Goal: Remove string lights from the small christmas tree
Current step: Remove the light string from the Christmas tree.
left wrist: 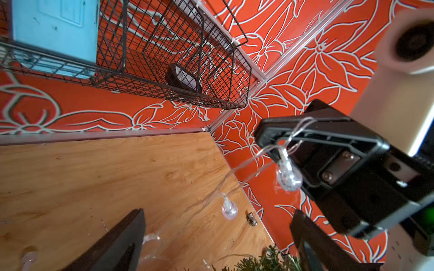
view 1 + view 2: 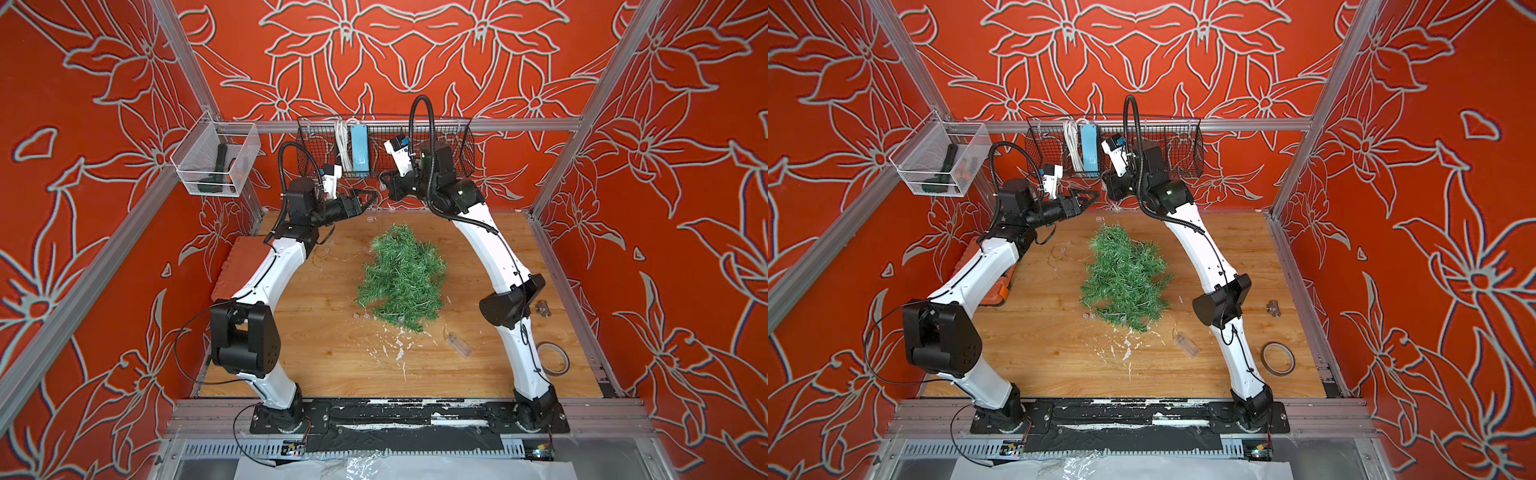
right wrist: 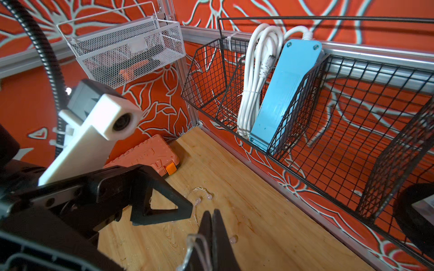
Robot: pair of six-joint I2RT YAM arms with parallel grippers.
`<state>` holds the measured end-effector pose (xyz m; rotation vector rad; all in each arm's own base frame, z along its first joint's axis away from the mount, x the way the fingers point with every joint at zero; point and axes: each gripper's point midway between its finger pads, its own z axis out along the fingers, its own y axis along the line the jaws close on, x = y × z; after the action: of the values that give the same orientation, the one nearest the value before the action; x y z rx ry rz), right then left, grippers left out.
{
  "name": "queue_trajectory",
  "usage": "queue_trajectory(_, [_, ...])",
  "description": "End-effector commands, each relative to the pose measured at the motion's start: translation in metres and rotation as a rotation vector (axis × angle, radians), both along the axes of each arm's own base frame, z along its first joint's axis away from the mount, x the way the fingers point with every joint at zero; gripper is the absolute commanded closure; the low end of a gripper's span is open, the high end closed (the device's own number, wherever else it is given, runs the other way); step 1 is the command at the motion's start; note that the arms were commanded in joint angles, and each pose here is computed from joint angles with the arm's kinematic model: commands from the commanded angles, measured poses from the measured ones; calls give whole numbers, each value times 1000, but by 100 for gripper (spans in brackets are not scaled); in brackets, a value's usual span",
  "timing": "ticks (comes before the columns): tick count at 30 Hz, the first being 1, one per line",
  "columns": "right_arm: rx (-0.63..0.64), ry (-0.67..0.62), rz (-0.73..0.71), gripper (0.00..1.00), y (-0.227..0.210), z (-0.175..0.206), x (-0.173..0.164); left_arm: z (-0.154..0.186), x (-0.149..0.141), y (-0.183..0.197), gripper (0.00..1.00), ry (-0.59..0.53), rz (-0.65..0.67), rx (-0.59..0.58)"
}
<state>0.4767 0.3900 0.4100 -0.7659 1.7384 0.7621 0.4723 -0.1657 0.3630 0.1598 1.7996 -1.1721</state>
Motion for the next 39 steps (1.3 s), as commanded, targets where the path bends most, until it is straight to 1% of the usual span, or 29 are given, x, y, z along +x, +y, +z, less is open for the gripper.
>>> queue_trajectory(1, [48, -19, 44, 100, 7, 19, -13, 13, -7, -16, 7, -109, -13, 86])
queue_trajectory(6, [53, -7, 94, 100, 19, 21, -29, 5, 1, -28, 7, -114, 8, 112])
queue_trajectory(10, [63, -13, 125, 100, 25, 27, -40, -3, 10, -25, 9, -99, 52, 138])
queue_trajectory(13, [71, -10, 140, 100, 26, 29, -44, -2, 12, -24, 24, -103, 62, 138])
queue_trajectory(15, [78, -8, 140, 100, 26, 30, -44, 0, 12, -24, 38, -112, 64, 138])
queue_trajectory(16, [82, -6, 138, 100, 26, 31, -44, 0, 12, -23, 42, -113, 67, 139])
queue_trajectory(18, [86, -11, 141, 100, 27, 33, -46, 1, 12, -22, 58, -119, 75, 148])
queue_trajectory(21, [88, -14, 136, 100, 26, 34, -45, 1, 14, -19, 77, -118, 95, 155])
queue_trajectory(26, [89, -25, 109, 100, 22, 40, -44, 1, 20, -7, 100, -104, 169, 174])
queue_trajectory(29, [93, -40, 74, 100, 15, 47, -42, 0, 27, 7, 100, -77, 237, 172])
queue_trajectory(30, [93, -42, 68, 96, 14, 48, -41, 0, 28, 11, 100, -70, 252, 166])
queue_trajectory(31, [96, -48, 56, 90, 11, 50, -40, 1, 29, 16, 100, -63, 271, 158])
queue_trajectory(34, [96, -62, 16, 60, 3, 57, -38, 6, 30, 36, 100, -56, 361, 164])
queue_trajectory(35, [93, -72, 4, 53, 1, 60, -38, 7, 31, 45, 100, -48, 400, 174])
queue_trajectory(38, [91, -101, -51, 41, -13, 73, -37, 9, 34, 77, 100, -13, 508, 177])
queue_trajectory(39, [95, -108, -67, 39, -18, 77, -36, 9, 34, 88, 100, 3, 539, 168])
